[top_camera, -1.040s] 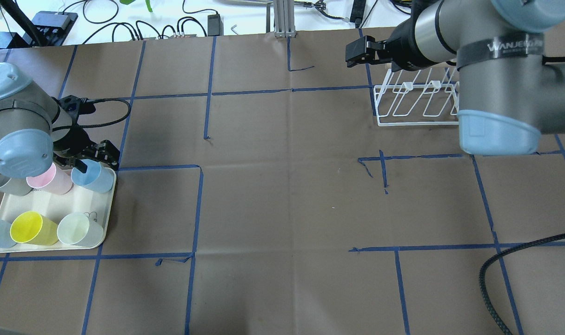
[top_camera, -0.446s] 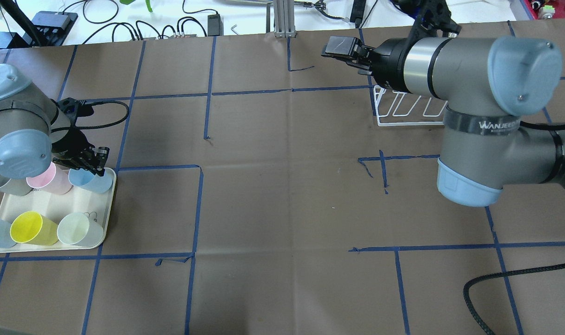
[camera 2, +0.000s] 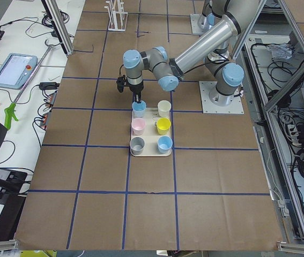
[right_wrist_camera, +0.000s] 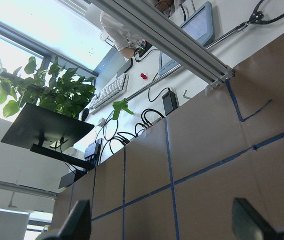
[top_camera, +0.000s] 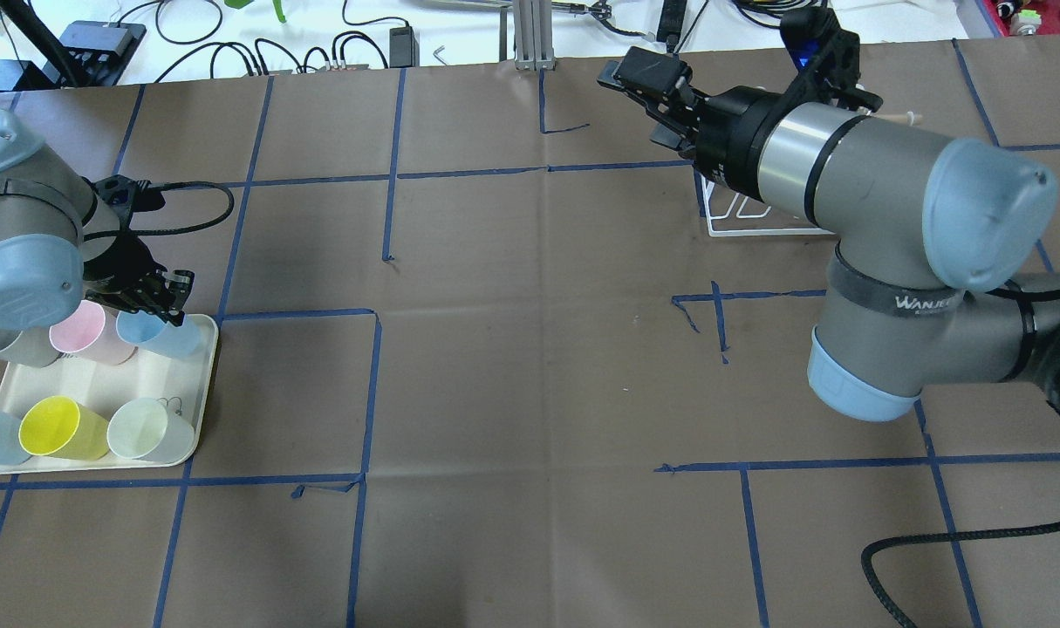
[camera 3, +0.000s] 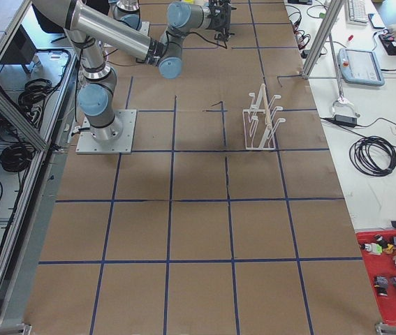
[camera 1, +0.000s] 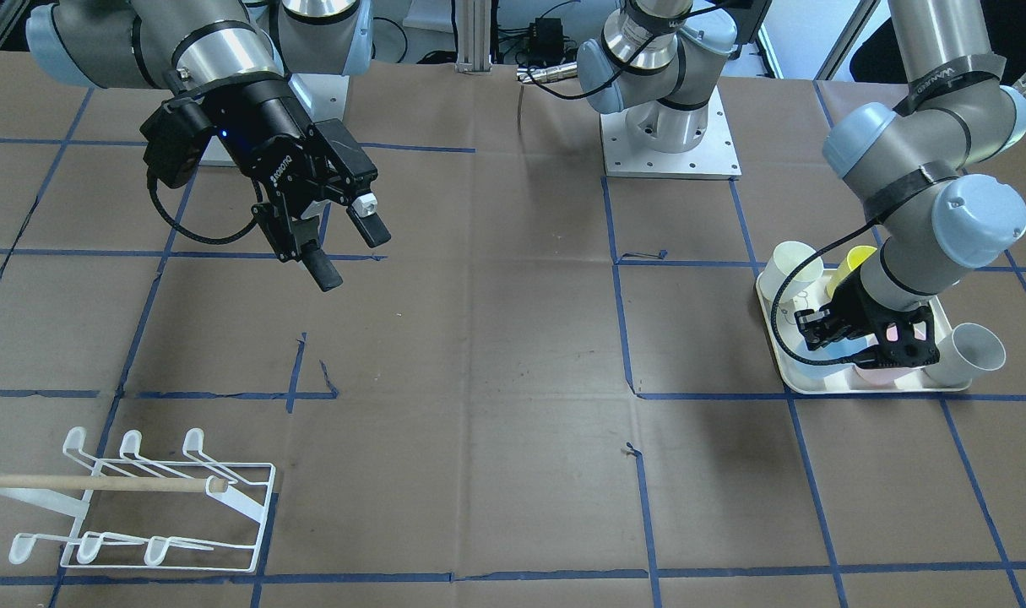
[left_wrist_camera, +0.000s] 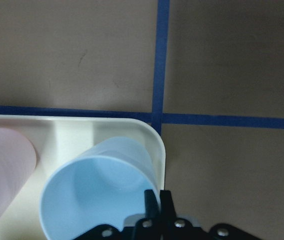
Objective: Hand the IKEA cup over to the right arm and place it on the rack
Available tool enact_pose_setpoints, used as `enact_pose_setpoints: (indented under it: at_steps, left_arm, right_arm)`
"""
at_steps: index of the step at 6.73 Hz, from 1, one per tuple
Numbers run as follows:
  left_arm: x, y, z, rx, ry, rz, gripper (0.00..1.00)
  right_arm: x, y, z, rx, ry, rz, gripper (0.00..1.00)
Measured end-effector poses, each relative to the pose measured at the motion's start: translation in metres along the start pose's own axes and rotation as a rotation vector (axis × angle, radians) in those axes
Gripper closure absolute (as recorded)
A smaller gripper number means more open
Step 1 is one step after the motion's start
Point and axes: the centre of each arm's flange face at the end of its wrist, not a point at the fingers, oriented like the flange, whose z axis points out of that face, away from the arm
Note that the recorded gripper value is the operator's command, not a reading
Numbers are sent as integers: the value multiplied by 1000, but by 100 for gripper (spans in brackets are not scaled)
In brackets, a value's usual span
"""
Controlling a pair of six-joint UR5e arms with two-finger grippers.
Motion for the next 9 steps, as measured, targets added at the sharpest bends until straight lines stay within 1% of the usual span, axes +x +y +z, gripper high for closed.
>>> enact_pose_setpoints:
  at_steps: [1,2,4,5,6,7,8,9]
  left_arm:
    - [2,5,-29,9,-5,2,100]
    - [3,3,-64,20,-6,6,100]
    - [5,-21,-139,39,0,34,100]
    - [18,-35,-165,61,8,66,100]
    - [34,-42,-183,107,49,95,100]
    - [48,-46,-196,175,123,120,100]
    - [60,-52,-205,265,203,144,100]
    - [72,-61,-213,388,295,176,100]
  right_arm:
    - [6,13,-7,29,-44,72,0]
    - [13,24,-13,45,-72,122,0]
    - [24,39,-20,65,-106,172,0]
    - [23,41,-24,85,-140,233,0]
    - [20,42,-28,105,-179,298,0]
    - [18,42,-32,118,-211,347,0]
    - [17,42,-33,122,-223,371,0]
    - [17,42,-34,124,-228,381,0]
